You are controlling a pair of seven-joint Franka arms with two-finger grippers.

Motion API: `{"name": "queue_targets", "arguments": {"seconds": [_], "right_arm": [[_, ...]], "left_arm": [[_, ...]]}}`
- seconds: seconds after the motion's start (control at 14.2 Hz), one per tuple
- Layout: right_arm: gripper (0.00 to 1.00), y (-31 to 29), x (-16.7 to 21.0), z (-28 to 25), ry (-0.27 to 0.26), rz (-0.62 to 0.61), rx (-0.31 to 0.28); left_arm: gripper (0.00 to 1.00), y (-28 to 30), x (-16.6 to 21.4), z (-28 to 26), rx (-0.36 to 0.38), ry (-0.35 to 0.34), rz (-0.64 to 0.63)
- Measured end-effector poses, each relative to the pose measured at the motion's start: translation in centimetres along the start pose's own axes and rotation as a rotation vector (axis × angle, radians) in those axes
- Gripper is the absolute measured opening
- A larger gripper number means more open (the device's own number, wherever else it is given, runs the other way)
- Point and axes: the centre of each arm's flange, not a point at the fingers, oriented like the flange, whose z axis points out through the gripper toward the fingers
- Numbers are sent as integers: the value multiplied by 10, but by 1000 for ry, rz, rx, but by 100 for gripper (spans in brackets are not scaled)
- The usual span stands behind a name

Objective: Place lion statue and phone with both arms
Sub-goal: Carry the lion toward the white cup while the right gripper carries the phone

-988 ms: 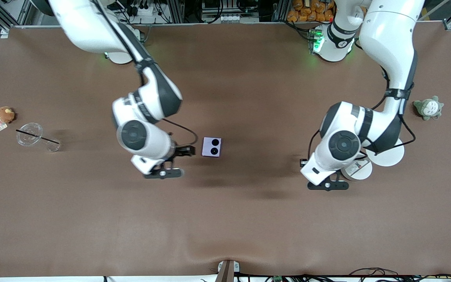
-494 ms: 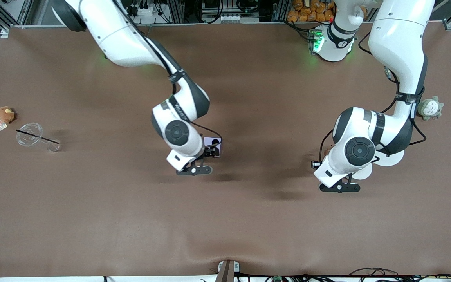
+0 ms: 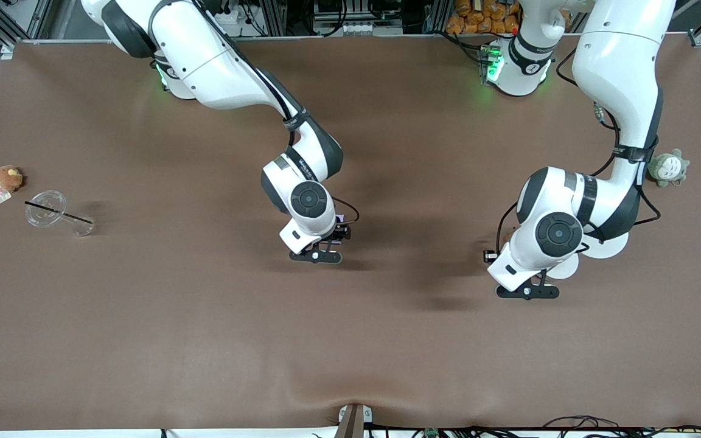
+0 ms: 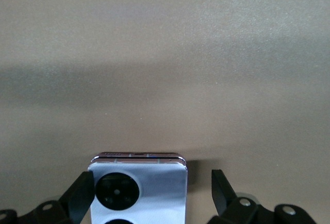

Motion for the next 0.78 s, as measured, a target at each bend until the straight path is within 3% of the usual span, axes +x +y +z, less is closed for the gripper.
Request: {"name": "queue_targets", "arguments": {"seconds": [0.78], "right_arm": [[100, -9, -6, 12, 11, 70, 8]], "left_arm": [[37, -36, 5, 52, -23, 4, 5]]}}
